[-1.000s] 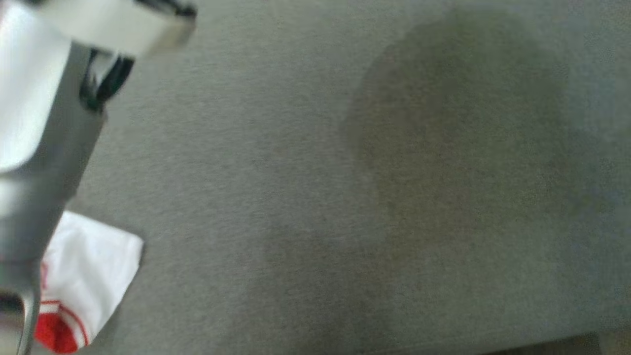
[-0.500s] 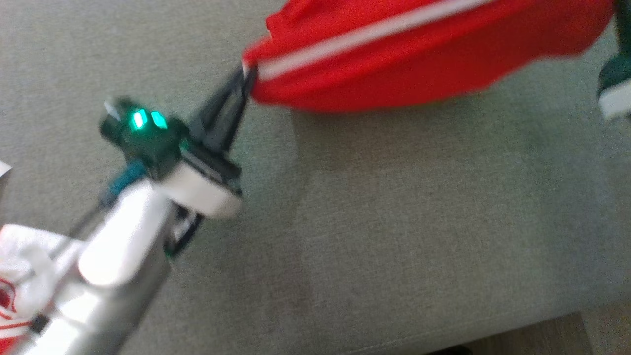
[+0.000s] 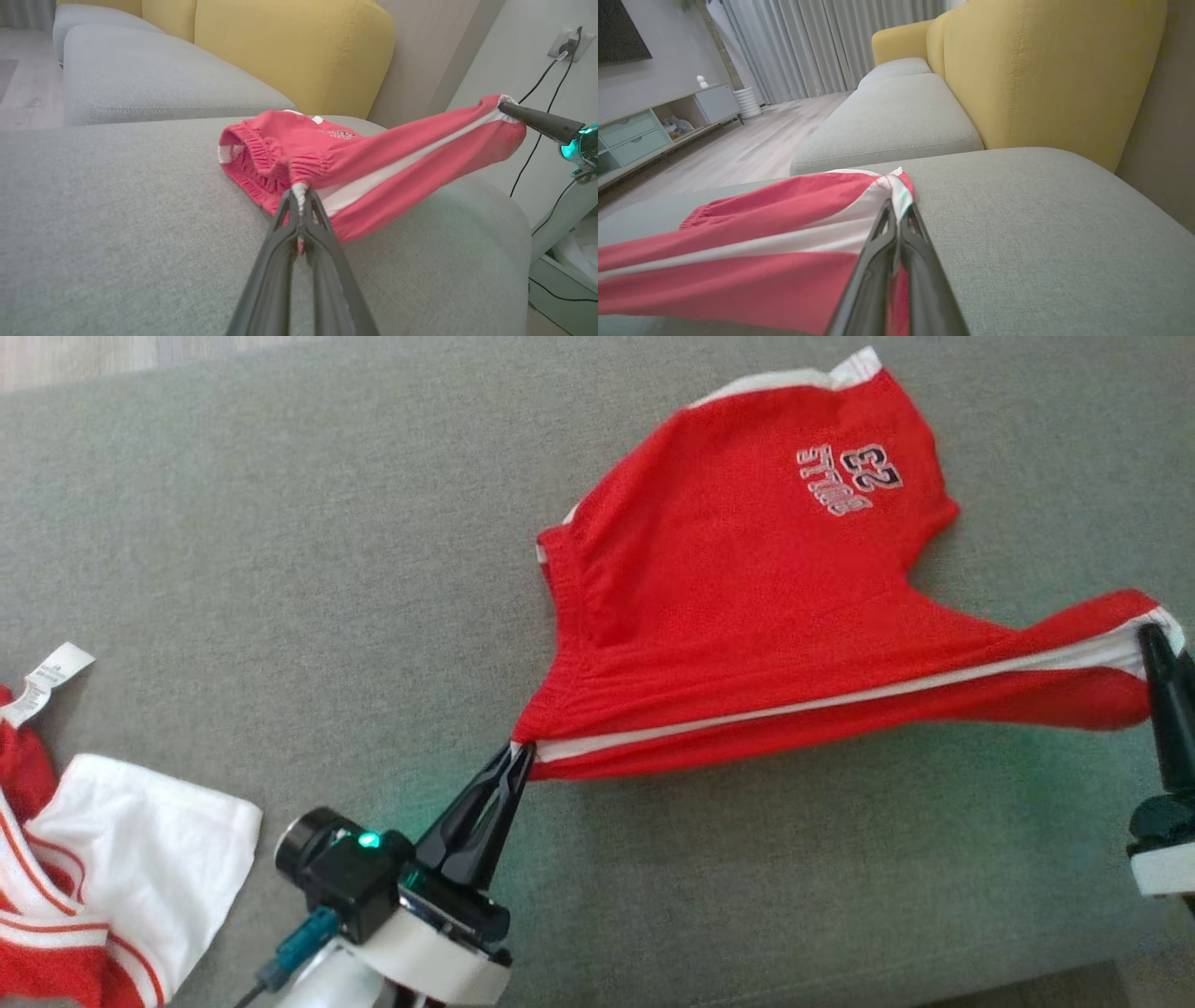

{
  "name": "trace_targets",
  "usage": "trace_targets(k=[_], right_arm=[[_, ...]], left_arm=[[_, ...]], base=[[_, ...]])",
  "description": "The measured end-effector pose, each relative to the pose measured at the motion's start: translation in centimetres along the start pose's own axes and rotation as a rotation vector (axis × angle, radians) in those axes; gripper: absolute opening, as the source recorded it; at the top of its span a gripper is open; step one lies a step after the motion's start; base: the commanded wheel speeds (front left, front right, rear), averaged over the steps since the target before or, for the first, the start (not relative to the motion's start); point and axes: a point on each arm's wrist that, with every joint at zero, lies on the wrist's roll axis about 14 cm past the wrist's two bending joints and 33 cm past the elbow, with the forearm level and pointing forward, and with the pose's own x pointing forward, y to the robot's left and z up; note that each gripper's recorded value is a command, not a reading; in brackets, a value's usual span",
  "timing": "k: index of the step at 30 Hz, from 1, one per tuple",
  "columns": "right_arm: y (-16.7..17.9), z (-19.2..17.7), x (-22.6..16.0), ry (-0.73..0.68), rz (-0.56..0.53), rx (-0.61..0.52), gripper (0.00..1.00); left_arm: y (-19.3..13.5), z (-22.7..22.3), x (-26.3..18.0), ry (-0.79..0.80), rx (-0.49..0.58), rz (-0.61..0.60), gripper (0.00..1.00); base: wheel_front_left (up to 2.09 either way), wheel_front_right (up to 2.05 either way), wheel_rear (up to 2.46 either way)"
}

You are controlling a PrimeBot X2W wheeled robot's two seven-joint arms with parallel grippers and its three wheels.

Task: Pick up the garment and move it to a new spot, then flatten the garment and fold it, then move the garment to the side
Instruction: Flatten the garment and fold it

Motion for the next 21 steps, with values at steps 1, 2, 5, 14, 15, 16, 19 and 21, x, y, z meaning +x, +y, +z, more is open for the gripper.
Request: trace_targets(k=[1, 2, 5, 14, 15, 16, 19, 21], right_arm=[[0.0, 0.2, -0.3, -0.008, -0.004, -0.001, 0.0], [0.1, 0.4, -0.4, -0.014, -0.007, 0.0, 0.0], [0.0, 1.2, 0.3, -0.023, -0.013, -0.018, 0.0], [-0.5, 1.9, 8.3, 0.0, -0.035, -0.097, 0.0], [-0.5, 1.9, 9.4, 0.006, -0.031, -0.118, 0.0], [-0.5, 1.8, 10.3, 0.016, -0.027, -0.138, 0.0], [-0.3, 1.0, 12.8, 0.056, -0.01, -0.182, 0.0], [-0.2, 0.2, 14.3, 0.086, -0.002, -0.193, 0.0]], left_arm=[[-0.2, 0.2, -0.1, -0.006, 0.002, -0.003, 0.0], [-0.2, 0.7, -0.1, -0.018, 0.006, -0.005, 0.0], [-0.1, 1.9, 0.8, -0.042, 0.025, -0.013, 0.0], [3.0, 6.3, 6.5, -0.118, 0.117, -0.017, 0.0], [3.3, 6.4, 7.2, -0.114, 0.119, -0.017, 0.0], [3.7, 6.4, 7.7, -0.107, 0.122, -0.014, 0.0], [5.1, 5.9, 9.1, -0.072, 0.135, 0.01, 0.0], [6.0, 5.5, 9.9, -0.048, 0.147, 0.026, 0.0]], base=[[0.0, 0.0, 0.0], [0.0, 0.0, 0.0], [0.0, 0.0, 0.0], [0.0, 0.0, 0.0], [0.0, 0.0, 0.0], [0.0, 0.0, 0.0], [0.0, 0.0, 0.0], [0.0, 0.0, 0.0]])
